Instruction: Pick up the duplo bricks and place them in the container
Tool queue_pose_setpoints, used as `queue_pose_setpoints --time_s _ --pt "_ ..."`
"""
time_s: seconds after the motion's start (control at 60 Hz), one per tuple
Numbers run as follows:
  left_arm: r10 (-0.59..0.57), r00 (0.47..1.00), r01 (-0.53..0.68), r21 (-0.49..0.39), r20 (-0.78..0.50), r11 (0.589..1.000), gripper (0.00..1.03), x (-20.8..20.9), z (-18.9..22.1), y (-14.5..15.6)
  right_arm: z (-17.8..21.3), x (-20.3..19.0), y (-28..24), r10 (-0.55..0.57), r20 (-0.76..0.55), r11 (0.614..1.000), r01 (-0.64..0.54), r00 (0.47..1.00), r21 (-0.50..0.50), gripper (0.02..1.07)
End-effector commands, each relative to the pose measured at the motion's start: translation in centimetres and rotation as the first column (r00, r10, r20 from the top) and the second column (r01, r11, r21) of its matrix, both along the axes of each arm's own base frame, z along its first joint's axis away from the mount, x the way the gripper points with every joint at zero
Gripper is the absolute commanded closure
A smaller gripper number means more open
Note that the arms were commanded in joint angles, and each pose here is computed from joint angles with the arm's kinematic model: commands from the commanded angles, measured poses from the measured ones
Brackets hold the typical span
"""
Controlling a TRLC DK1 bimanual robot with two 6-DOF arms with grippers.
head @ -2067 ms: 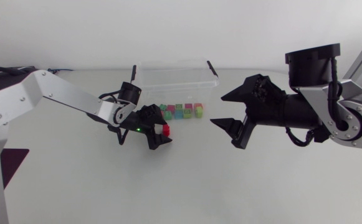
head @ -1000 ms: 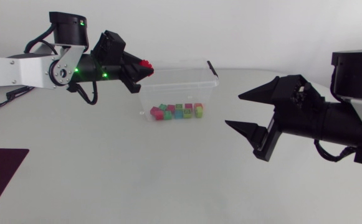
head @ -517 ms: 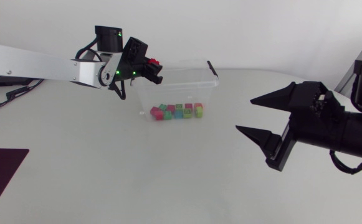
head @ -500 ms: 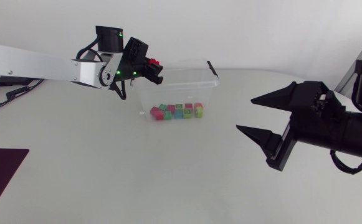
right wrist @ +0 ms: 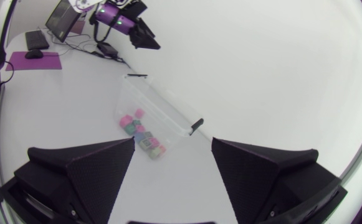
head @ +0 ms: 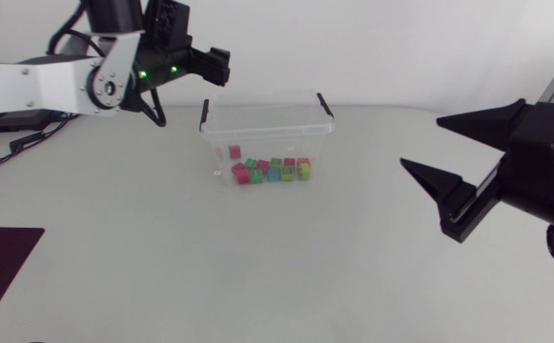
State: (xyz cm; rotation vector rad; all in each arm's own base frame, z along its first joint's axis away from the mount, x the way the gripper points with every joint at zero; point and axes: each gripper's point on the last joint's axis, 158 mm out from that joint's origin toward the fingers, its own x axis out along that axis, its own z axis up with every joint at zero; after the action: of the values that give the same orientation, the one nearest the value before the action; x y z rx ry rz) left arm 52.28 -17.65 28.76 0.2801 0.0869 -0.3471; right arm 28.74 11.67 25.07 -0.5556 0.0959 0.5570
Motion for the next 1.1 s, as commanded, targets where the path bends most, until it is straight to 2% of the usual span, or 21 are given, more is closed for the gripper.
queue_pose_setpoints --time_s 0.0,0.167,0.283,0.45,0.7,0.983,1.083 --pt "0.023 0.999 -0.023 0.008 0.028 1.000 0.05 -2.2 1.1 1.1 -0.2 -0.1 -1.1 -0.055 0.015 0.998 0.055 0.998 0.036 0.17" --pt "0.105 0.990 -0.106 -0.004 0.088 0.994 0.05 -6.5 3.9 5.7 0.7 -0.4 -3.9 -0.171 0.071 0.983 0.164 0.983 0.087 0.17" --pt "0.171 0.979 -0.171 -0.011 0.109 0.985 0.05 -9.3 4.3 8.8 0.7 -0.9 -5.5 -0.241 0.107 0.966 0.228 0.965 0.121 0.17" --pt "0.222 0.967 -0.220 -0.028 0.124 0.975 0.05 -12.9 4.0 11.6 0.6 -2.1 -7.1 -0.315 0.152 0.944 0.292 0.937 0.155 0.17" --pt "0.277 0.948 -0.274 -0.044 0.155 0.961 0.05 -18.3 3.5 14.3 -0.7 -3.4 -9.1 -0.407 0.186 0.907 0.371 0.894 0.200 0.17" --pt "0.356 0.917 -0.353 -0.051 0.180 0.934 0.05 -22.8 0.8 17.5 -2.4 -4.0 -9.7 -0.443 0.192 0.886 0.395 0.876 0.242 0.17" --pt "0.355 0.921 -0.348 -0.070 0.160 0.935 0.05 -23.4 -0.6 17.6 -3.1 -3.9 -10.0 -0.456 0.164 0.873 0.405 0.874 0.270 0.17"
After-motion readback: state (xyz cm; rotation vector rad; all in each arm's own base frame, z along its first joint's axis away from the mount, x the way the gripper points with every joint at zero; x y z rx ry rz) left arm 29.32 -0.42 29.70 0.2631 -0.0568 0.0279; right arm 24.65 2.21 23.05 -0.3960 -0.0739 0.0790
